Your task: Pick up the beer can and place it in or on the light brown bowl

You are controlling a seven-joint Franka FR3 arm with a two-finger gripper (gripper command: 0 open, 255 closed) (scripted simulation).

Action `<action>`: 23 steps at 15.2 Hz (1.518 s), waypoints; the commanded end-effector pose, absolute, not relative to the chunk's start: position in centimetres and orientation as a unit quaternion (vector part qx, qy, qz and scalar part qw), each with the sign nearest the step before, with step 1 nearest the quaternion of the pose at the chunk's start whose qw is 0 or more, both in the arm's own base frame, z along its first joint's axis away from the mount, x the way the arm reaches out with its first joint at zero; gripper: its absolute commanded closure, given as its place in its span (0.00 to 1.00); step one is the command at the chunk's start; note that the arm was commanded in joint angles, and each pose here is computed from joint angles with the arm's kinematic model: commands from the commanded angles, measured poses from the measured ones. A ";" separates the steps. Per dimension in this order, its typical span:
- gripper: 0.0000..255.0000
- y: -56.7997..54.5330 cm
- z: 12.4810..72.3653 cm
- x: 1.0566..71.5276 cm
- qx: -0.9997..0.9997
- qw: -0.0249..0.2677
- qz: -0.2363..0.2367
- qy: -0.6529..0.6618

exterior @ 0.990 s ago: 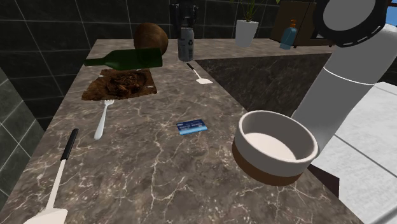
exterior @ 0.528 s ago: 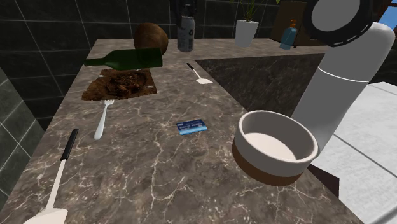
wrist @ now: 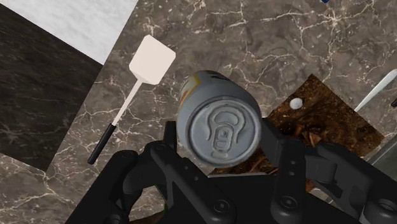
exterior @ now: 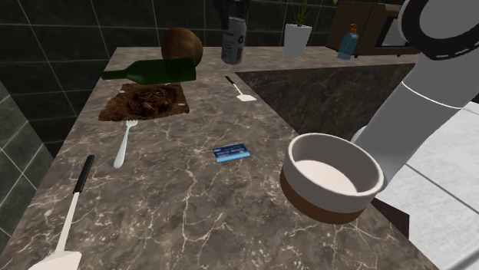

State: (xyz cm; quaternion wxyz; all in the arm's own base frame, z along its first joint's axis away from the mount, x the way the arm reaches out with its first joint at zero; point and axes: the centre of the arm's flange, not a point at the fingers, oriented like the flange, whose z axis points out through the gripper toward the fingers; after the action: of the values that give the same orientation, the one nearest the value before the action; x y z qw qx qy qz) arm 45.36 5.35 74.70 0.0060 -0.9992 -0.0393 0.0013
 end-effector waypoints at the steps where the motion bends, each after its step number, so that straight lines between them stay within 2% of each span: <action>1: 1.00 6.4 74.9 42.6 -0.999 0.006 0.001 -0.039; 23: 1.00 17.0 77.1 15.7 -0.999 0.006 0.001 -0.039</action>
State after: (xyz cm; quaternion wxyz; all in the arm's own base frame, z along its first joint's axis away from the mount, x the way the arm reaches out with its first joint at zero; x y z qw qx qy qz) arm 17.20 16.69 77.18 0.0059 -0.9992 -0.0395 0.0008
